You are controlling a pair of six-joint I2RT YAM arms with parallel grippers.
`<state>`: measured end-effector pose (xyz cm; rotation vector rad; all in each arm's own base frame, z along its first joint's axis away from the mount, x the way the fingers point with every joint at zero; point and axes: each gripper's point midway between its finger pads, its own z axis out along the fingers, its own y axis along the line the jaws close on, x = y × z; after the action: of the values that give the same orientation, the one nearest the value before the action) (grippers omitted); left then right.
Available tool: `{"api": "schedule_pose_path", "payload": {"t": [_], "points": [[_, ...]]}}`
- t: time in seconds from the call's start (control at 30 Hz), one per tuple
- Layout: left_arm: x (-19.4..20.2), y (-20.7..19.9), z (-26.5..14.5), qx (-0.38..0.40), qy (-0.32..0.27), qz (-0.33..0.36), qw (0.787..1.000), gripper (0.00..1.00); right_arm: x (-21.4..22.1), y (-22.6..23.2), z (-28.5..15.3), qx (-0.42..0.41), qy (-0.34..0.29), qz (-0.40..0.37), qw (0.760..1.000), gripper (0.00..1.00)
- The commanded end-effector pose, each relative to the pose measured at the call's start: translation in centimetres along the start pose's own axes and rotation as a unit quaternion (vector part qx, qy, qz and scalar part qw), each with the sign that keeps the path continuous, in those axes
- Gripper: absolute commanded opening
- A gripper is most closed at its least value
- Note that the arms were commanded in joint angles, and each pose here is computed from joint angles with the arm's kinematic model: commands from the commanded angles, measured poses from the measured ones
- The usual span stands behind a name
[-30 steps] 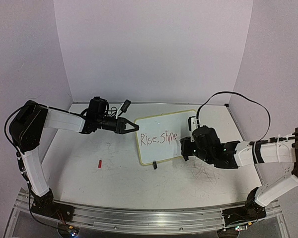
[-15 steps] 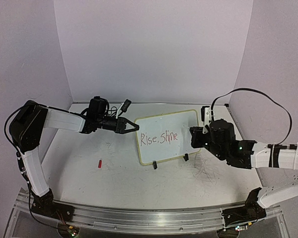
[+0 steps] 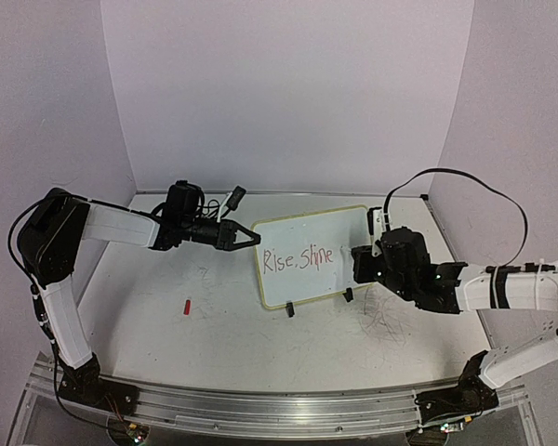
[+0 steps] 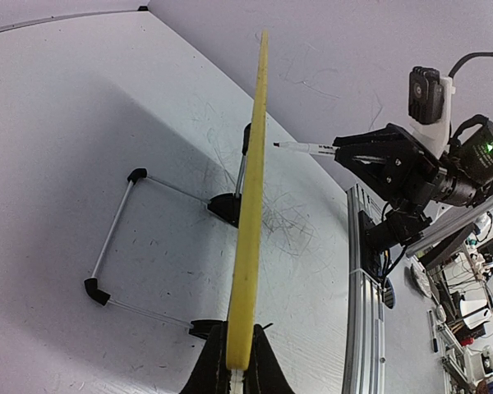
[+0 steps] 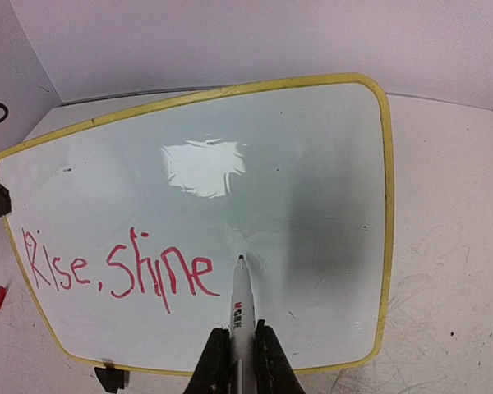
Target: Write a sentence on the whiteboard
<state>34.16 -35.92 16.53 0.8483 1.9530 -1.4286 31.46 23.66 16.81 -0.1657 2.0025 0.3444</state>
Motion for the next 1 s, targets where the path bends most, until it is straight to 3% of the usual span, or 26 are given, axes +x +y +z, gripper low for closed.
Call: {"api": "schedule_pose_path", "payload": {"t": [0.0, 0.97], "points": [[-0.6, -0.6, 0.2, -0.011, 0.004, 0.009, 1.000, 0.00, -1.1, 0.1, 0.2, 0.000, -0.018, 0.013, 1.000, 0.00], [-0.5, -0.6, 0.2, -0.012, 0.005, 0.010, 1.000, 0.00, -1.1, 0.3, 1.4, 0.005, -0.009, 0.001, 1.000, 0.00]]}}
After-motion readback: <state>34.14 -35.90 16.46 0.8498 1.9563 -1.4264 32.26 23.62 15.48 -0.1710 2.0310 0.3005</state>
